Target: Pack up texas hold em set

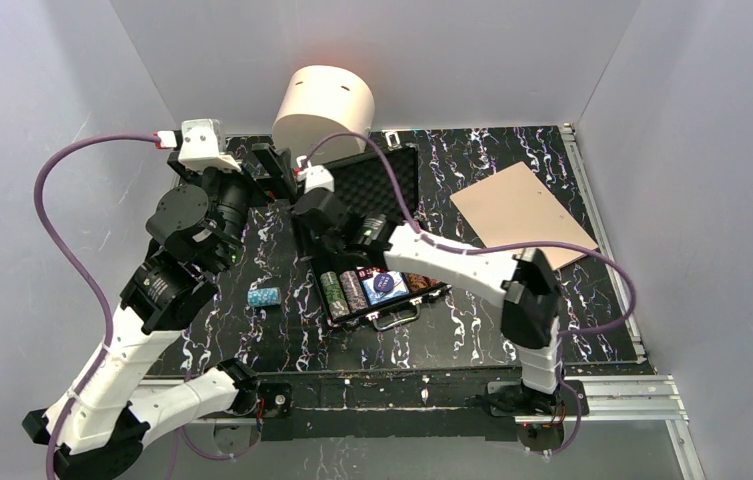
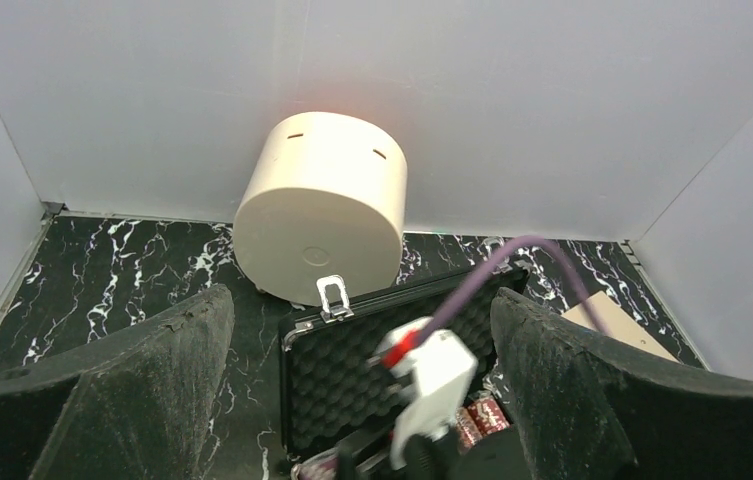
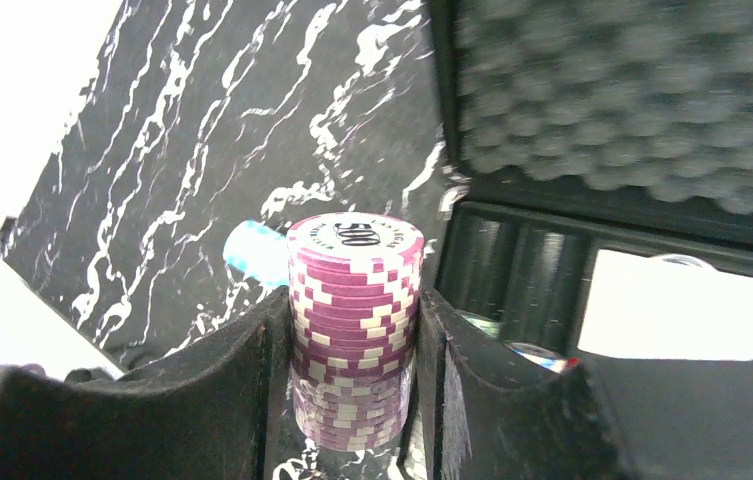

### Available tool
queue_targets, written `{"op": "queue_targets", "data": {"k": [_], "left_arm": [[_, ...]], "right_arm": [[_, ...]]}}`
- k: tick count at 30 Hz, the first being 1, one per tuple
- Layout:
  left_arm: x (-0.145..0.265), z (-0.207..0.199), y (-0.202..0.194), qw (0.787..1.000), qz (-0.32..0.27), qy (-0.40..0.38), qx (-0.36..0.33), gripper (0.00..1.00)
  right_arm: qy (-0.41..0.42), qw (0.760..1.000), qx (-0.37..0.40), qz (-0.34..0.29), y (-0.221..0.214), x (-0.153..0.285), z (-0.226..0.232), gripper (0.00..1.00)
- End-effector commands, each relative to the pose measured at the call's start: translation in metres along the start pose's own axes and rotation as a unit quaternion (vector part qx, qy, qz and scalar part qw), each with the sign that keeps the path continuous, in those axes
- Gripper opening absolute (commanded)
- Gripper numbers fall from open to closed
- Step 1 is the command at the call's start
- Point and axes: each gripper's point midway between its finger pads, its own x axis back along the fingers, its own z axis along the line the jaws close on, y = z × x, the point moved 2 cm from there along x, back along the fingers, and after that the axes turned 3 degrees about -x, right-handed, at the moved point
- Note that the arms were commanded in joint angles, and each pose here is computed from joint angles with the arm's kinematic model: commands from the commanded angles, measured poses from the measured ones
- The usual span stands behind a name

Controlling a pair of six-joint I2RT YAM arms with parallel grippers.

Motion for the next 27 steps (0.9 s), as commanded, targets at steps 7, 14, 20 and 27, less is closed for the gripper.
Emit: {"op": "queue_targets", "data": {"k": [7, 14, 20, 27], "left_arm": [[0.009, 0.007, -0.001, 1.0, -0.004, 0.008, 0.026, 0.98], [0.009, 0.004, -0.011, 0.999, 0.005, 0.0, 0.041, 0.98], [-0.002, -0.004, -0.019, 0.999, 0.01, 0.003, 0.046, 0.98], [-0.006, -0.009, -0.031, 0.999, 0.016, -0.007, 0.045, 0.98]], "right_arm": [[-0.07, 0.99, -0.103, -0.069, 0.027, 0.03, -0.077, 0.4], [-0.053, 0.992, -0.115, -0.027, 0.005, 0.021, -0.076, 0.41], [-0.047, 0.995, -0.091, 0.001, -0.007, 0.009, -0.082, 0.41], [-0.048, 0.997, -0.053, 0.009, -0.011, -0.008, -0.086, 0.42]]}}
